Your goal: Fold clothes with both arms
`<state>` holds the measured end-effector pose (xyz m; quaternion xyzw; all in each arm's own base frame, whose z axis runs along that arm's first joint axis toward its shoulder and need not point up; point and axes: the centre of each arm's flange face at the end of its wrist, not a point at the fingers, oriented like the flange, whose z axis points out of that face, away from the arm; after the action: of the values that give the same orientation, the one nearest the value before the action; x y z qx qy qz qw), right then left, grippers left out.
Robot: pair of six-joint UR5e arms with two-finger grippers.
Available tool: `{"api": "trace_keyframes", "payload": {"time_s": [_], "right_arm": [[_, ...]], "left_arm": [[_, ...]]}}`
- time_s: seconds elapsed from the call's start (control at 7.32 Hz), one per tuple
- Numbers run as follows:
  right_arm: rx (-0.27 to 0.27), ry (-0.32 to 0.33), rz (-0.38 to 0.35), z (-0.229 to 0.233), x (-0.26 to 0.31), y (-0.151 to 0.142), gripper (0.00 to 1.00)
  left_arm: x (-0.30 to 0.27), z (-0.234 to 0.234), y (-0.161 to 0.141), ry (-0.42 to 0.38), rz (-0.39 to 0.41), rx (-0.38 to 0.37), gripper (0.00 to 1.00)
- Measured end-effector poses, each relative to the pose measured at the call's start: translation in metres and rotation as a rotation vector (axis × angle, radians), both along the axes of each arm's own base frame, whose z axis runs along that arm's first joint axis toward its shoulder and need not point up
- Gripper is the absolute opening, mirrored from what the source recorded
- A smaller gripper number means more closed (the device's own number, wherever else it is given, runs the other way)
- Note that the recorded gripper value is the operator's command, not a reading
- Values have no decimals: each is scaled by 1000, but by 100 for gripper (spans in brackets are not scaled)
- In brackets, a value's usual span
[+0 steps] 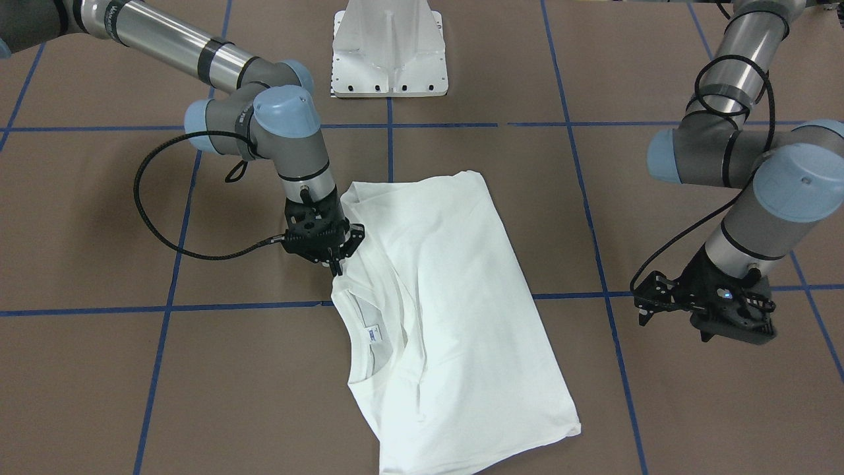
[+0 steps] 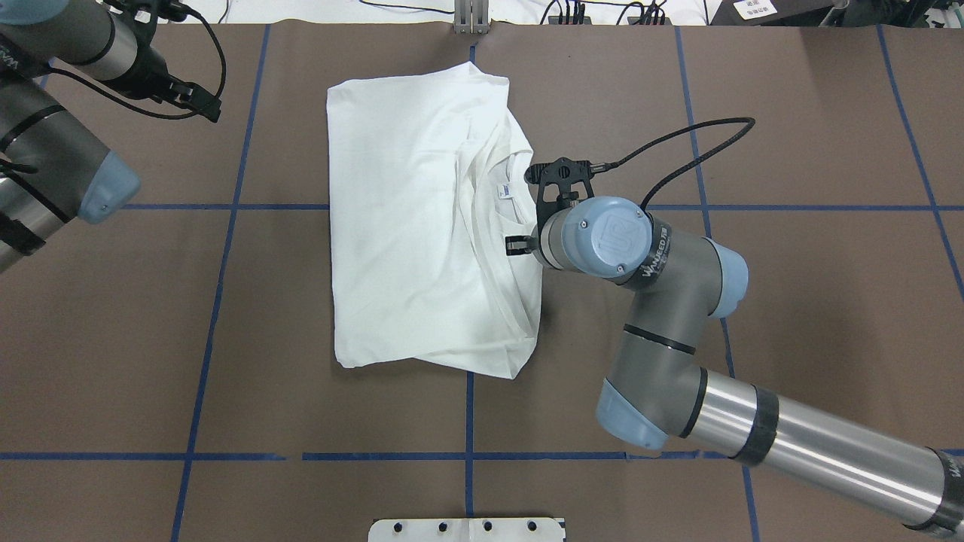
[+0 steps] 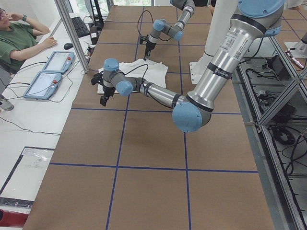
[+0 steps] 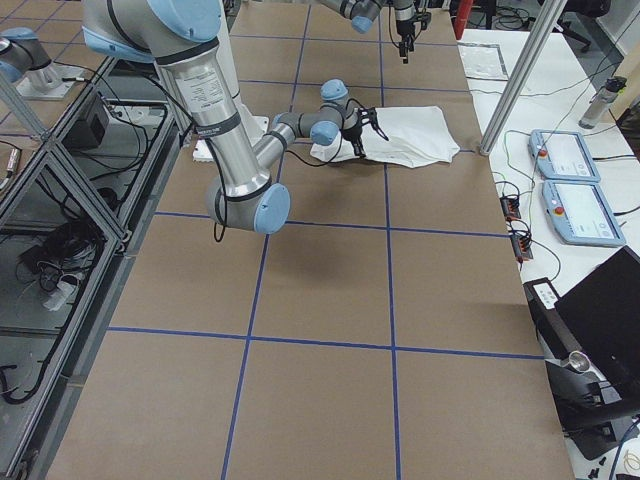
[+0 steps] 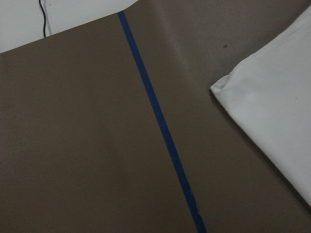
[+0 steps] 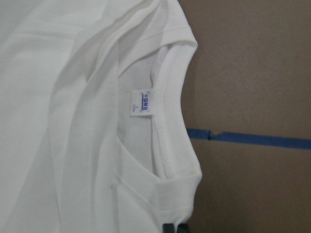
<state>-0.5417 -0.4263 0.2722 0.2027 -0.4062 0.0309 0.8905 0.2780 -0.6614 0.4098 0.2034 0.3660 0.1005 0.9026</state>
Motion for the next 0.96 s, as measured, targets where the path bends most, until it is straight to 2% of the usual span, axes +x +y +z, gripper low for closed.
{"api": "trace_keyframes", "payload": {"time_s": [0.14, 0.27, 0.55, 0.68, 0.96], "right_arm": [[-2, 7, 1, 1, 2, 27, 27], [-3, 16, 0, 6, 2, 42, 99], [-3, 23, -5, 6, 1, 48, 100], [-12, 38, 1, -1, 3, 36, 100], [-58, 80, 31, -43, -12, -17, 100]], "left_arm": [[-1, 1, 2, 0, 0, 0, 100], [-2, 1, 3, 0, 0, 1, 100], [-2, 0, 3, 2, 0, 3, 100], [-2, -1, 4, 3, 0, 5, 100], [-3, -1, 6, 4, 1, 7, 100]]}}
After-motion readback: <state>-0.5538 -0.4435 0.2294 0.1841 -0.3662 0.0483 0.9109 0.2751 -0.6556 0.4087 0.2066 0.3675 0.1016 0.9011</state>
